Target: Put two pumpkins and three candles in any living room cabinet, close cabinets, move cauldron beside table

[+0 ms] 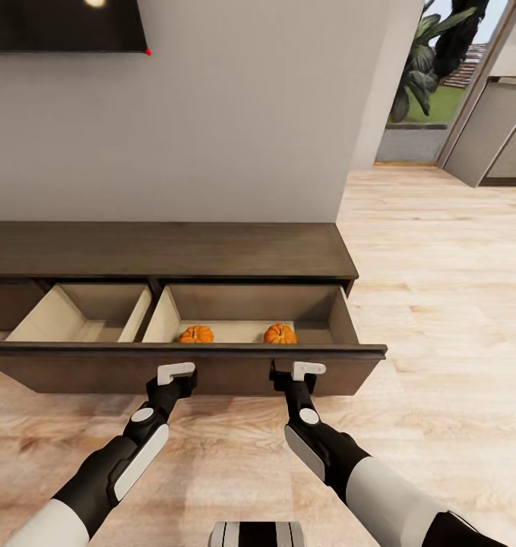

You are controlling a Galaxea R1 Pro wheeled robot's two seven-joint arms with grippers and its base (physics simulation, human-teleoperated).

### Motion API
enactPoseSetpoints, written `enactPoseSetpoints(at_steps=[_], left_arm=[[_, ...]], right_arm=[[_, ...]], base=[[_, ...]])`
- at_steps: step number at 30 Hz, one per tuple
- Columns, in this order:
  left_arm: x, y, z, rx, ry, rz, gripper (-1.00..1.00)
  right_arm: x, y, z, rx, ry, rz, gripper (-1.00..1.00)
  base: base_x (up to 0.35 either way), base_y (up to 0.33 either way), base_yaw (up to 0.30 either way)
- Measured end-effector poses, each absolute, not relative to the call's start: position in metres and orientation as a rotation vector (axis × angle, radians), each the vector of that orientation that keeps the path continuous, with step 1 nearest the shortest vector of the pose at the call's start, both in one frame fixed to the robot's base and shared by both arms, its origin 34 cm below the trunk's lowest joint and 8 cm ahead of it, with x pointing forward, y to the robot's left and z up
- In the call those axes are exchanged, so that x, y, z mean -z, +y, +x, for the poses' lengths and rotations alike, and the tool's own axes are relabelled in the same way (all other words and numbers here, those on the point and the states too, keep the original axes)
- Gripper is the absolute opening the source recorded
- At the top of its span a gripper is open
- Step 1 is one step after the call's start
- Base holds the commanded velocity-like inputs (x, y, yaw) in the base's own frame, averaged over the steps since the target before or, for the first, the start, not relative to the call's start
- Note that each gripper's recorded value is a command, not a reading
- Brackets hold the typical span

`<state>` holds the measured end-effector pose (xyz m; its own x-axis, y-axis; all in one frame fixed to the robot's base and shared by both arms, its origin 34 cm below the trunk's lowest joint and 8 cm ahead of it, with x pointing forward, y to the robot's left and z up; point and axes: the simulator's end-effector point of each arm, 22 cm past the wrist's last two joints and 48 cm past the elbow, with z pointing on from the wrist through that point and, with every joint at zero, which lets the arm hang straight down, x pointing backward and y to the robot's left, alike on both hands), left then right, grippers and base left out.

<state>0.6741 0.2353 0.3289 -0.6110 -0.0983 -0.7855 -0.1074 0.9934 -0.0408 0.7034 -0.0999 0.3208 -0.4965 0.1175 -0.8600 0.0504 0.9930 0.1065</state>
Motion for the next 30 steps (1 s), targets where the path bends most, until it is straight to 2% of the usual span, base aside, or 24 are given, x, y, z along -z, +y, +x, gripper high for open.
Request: enactPoseSetpoints(at_steps=[14, 30], left_arm=[[-0.317, 0.236, 0.671, -0.016, 2.251, -0.144, 1.0], [-0.317, 0.237, 0.671, -0.021, 2.252, -0.147, 1.0]], right_arm=[[-0.308, -0.099, 0.699, -0.082, 2.111, 0.119, 1.0], [-0.307, -0.1, 0.699, -0.081, 2.113, 0.121, 1.0]], base=[[0.003, 0.0, 0.0], [0.092, 0.0, 0.0]])
